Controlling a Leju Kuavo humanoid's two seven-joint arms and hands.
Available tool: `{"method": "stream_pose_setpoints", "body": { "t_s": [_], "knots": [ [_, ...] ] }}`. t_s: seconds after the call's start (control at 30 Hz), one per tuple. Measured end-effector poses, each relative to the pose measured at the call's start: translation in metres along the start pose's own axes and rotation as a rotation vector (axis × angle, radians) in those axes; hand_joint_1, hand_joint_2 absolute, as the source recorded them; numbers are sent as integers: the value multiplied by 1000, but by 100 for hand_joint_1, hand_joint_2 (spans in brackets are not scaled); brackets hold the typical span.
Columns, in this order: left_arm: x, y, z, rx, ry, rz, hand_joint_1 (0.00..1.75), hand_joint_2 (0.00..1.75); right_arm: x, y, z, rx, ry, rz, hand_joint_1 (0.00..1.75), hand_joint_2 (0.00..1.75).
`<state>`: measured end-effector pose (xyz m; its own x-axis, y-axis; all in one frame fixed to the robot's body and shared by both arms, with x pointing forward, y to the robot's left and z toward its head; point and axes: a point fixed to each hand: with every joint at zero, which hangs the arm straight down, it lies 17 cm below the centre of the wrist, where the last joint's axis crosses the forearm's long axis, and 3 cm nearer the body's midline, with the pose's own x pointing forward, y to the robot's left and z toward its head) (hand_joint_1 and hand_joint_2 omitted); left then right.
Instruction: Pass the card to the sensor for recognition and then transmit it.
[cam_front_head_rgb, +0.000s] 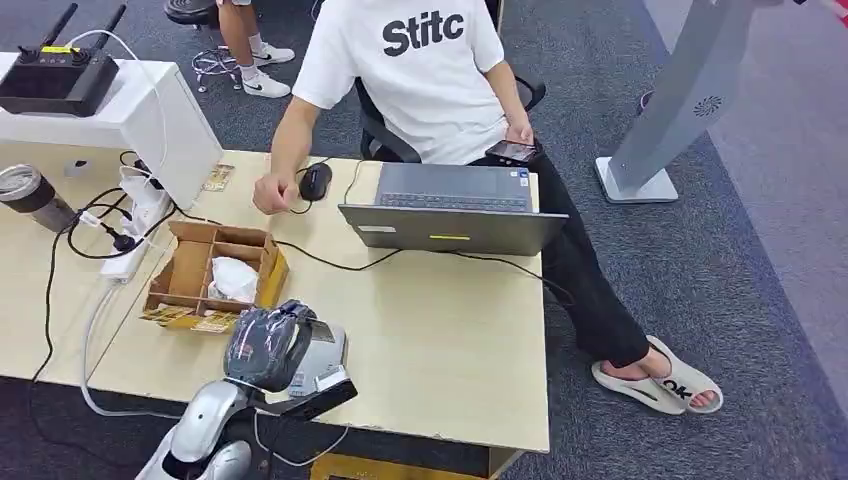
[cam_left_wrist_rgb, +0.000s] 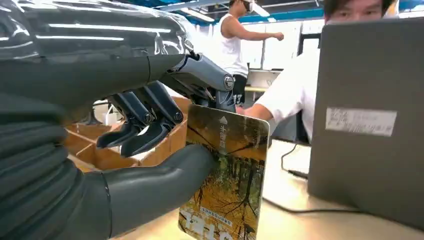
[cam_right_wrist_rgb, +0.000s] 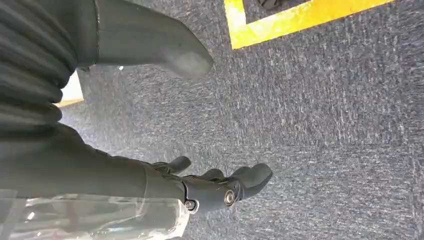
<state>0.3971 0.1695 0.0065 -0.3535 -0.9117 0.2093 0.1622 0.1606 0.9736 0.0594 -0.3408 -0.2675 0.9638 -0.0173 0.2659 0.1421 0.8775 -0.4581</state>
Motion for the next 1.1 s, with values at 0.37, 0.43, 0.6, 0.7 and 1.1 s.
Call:
{"method": "stream_pose_setpoints", "body": {
  "t_s": [0.37,0.43,0.6,0.7,1.1],
  "knots": [
    [-14,-18,7,-39,43,-3,175,175,0,0,0,0,1,1,0,175],
    [-18,-26,10,-54,60,5,175,175,-1,0,0,1,2,2,0,175],
    [-27,-50,20,-87,126,54,175,175,0,-1,0,-1,-2,8,0,175],
    [-30,-50,21,-80,137,56,175,175,0,0,0,-1,-4,9,0,175],
    [-48,48,-2,169,128,64,175,175,-1,-3,0,-12,-3,-1,0,175]
  ]
}}
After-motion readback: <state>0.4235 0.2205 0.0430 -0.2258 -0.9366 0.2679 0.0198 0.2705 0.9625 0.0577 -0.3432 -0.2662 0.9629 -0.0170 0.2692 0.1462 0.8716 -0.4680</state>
